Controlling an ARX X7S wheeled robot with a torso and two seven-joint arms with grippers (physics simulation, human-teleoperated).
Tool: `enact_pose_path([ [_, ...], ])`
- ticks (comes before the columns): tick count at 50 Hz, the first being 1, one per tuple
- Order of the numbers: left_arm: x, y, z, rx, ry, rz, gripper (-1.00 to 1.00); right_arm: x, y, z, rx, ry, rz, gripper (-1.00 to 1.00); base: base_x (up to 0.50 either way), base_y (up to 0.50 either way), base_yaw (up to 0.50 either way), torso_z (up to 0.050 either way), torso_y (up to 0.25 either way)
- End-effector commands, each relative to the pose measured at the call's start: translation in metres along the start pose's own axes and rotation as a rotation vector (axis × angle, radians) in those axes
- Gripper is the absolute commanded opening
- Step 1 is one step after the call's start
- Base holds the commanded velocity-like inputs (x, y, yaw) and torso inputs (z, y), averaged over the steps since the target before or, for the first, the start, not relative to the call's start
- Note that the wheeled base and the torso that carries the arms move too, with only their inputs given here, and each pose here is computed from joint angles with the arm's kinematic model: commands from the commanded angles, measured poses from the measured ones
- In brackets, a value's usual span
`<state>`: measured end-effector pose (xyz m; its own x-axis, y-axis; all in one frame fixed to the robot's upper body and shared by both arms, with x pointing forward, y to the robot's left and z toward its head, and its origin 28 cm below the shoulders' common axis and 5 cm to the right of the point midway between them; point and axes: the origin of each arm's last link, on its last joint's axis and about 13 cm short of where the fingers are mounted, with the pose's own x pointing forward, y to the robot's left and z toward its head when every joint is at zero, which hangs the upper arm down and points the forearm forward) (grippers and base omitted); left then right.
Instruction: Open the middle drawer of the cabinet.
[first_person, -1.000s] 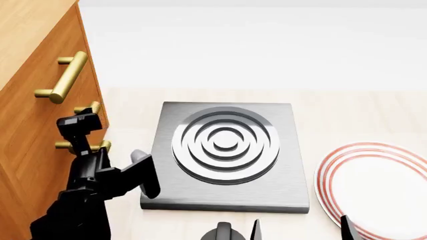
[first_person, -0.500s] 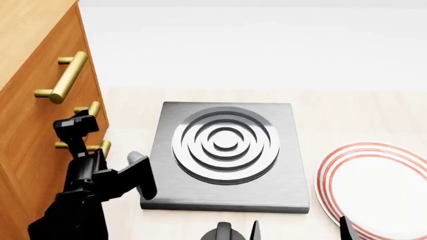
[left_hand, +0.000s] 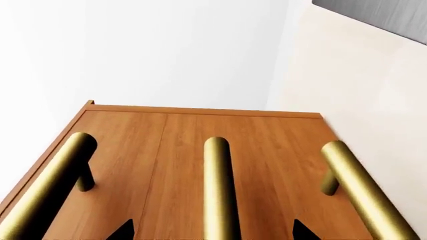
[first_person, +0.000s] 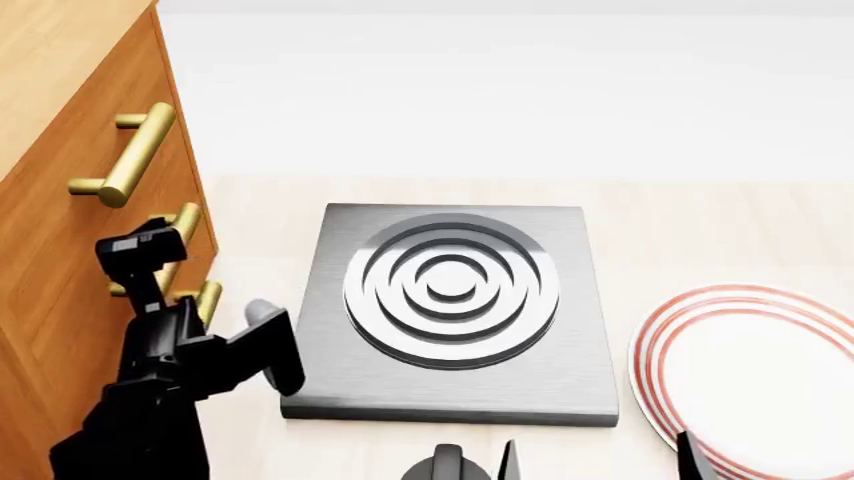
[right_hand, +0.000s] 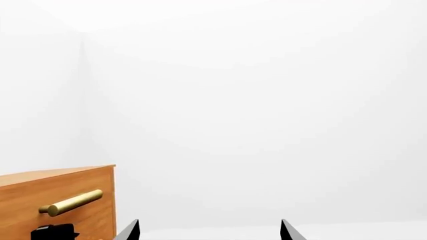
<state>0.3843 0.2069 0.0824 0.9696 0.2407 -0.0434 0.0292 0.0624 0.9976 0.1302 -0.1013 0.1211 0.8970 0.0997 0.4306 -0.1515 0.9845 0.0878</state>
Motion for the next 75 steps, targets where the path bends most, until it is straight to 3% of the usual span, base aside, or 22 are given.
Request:
enact_pose_path([
  [1, 0.0004, 0.0002, -0.0019, 0.002, 0.011, 0.002, 1.0, 0.0003, 0.0, -0.0008, -0.001, 0.002, 0.0, 1.0, 0.0, 0.0, 0.0, 0.0, 0.0],
  [48, -0.0001, -0.0035, -0.007, 0.0, 0.032, -0.001, 1.0, 0.0, 0.0005, -0.0016, -0.001, 0.004, 0.003, 1.0, 0.0, 0.0, 0.0, 0.0, 0.0],
  [49, 0.0, -0.0034, -0.007, -0.002, 0.033, 0.002, -1.0, 0.0002, 0.0004, -0.0017, -0.002, 0.004, 0.002, 1.0, 0.0, 0.0, 0.0, 0.0, 0.0],
  [75, 0.0003, -0.0016, -0.0049, -0.005, 0.026, 0.006, -1.0, 0.0004, 0.0003, -0.0017, -0.002, 0.004, 0.001, 1.0, 0.0, 0.0, 0.0, 0.0, 0.0],
])
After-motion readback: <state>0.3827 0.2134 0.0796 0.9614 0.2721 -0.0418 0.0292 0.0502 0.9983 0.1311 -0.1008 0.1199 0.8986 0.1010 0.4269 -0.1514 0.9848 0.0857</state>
